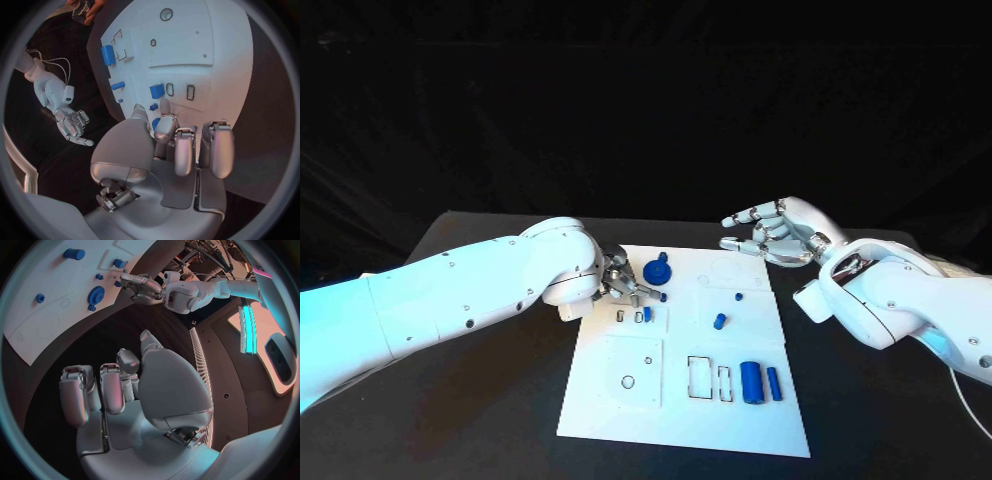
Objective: Assemble the parts on the task board
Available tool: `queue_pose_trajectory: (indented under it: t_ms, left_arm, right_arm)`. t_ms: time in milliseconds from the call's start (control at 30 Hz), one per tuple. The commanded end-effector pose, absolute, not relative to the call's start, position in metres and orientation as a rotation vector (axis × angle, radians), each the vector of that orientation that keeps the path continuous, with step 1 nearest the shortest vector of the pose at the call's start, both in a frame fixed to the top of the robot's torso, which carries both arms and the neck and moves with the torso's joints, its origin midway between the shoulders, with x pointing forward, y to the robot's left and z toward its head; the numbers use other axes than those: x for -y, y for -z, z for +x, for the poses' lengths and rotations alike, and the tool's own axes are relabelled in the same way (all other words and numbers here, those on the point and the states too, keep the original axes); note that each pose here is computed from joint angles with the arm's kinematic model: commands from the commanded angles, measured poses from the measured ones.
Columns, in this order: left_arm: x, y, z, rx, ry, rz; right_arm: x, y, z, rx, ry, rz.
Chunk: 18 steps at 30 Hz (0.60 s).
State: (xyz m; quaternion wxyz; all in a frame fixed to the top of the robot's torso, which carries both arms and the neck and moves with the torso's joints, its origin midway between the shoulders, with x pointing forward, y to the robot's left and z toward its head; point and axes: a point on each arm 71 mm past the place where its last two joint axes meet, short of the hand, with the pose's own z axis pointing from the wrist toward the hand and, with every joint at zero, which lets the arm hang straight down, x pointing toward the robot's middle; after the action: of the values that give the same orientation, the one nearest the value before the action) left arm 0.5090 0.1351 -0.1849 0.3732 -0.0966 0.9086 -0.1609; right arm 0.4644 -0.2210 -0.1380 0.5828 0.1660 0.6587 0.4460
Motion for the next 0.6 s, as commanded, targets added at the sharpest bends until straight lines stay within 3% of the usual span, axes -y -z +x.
queue_pose_trajectory:
  t_ms: [33, 600]
  left_arm:
    - [-0.134, 0.186, 0.51, -2.361, 0.317, -0.177]
    - [-0.121, 0.189, 0.513, -2.4, 0.287, -0.11]
  right_arm:
    - [0.22, 0.14, 0.465, -1.561, -1.039, 0.384]
    - [0.218, 0.142, 0.466, -1.573, -1.034, 0.385]
